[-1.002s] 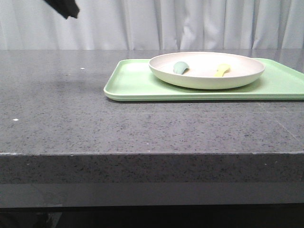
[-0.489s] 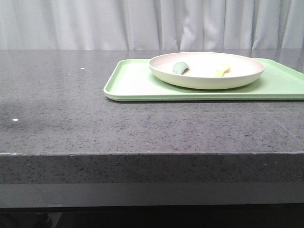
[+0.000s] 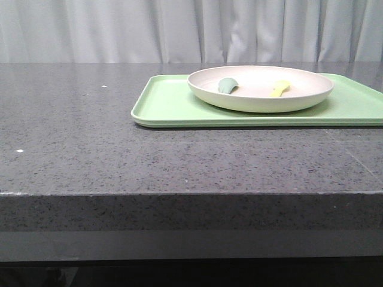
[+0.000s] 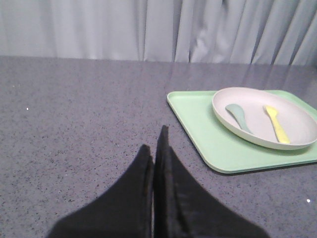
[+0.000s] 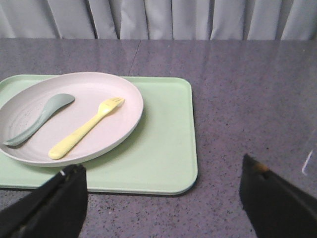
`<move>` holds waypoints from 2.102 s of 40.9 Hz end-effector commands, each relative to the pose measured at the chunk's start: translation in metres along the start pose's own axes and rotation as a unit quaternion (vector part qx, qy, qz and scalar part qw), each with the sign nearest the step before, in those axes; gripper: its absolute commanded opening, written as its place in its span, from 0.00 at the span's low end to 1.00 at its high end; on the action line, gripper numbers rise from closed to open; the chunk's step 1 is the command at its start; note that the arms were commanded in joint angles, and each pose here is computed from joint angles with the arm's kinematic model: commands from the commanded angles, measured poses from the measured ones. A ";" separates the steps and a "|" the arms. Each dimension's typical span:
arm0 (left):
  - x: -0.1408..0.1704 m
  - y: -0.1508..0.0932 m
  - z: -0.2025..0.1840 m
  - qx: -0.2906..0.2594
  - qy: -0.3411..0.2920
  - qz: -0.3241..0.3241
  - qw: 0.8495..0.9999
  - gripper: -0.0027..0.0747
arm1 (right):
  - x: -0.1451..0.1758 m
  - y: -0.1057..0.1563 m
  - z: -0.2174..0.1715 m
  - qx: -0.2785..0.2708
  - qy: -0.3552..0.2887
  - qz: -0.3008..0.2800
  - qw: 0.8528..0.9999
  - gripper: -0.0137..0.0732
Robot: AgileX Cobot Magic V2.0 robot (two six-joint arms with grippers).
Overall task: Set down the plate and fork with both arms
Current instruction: 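Lower the right gripper into the plate and grasp the yellow fork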
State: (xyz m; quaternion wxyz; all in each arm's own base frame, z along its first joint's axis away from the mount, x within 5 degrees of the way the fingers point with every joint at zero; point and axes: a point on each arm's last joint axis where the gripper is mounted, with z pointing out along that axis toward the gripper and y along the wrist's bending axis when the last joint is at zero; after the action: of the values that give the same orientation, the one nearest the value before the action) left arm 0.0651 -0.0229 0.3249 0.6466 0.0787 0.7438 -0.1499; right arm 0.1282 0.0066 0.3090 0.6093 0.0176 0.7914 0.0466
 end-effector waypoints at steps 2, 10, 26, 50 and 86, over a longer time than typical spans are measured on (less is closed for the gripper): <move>-0.012 -0.001 -0.013 0.008 -0.076 -0.002 0.997 0.01 | -0.028 0.005 0.008 -0.012 -0.002 0.029 1.000 0.90; -0.013 -0.001 -0.016 0.009 -0.083 -0.002 0.997 0.01 | -0.063 0.036 0.044 -0.076 0.110 0.019 0.991 0.90; -0.012 -0.001 -0.016 0.009 -0.082 -0.002 0.997 0.01 | -0.097 0.105 0.136 -0.116 0.295 0.036 0.948 0.86; -0.012 -0.001 -0.016 0.009 -0.082 -0.002 0.997 0.01 | -0.055 0.131 0.260 -0.032 0.446 0.081 0.891 0.85; -0.012 -0.001 -0.016 0.009 -0.082 -0.002 0.997 0.01 | -0.049 0.117 0.268 -0.007 0.458 0.079 0.885 0.37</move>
State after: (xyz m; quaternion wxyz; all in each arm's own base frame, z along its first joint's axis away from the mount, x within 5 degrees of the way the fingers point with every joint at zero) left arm 0.0517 -0.0184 0.3240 0.6692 0.0775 0.7230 -0.1531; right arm 0.3996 0.1377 0.2671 0.1267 0.0522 0.9866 0.0884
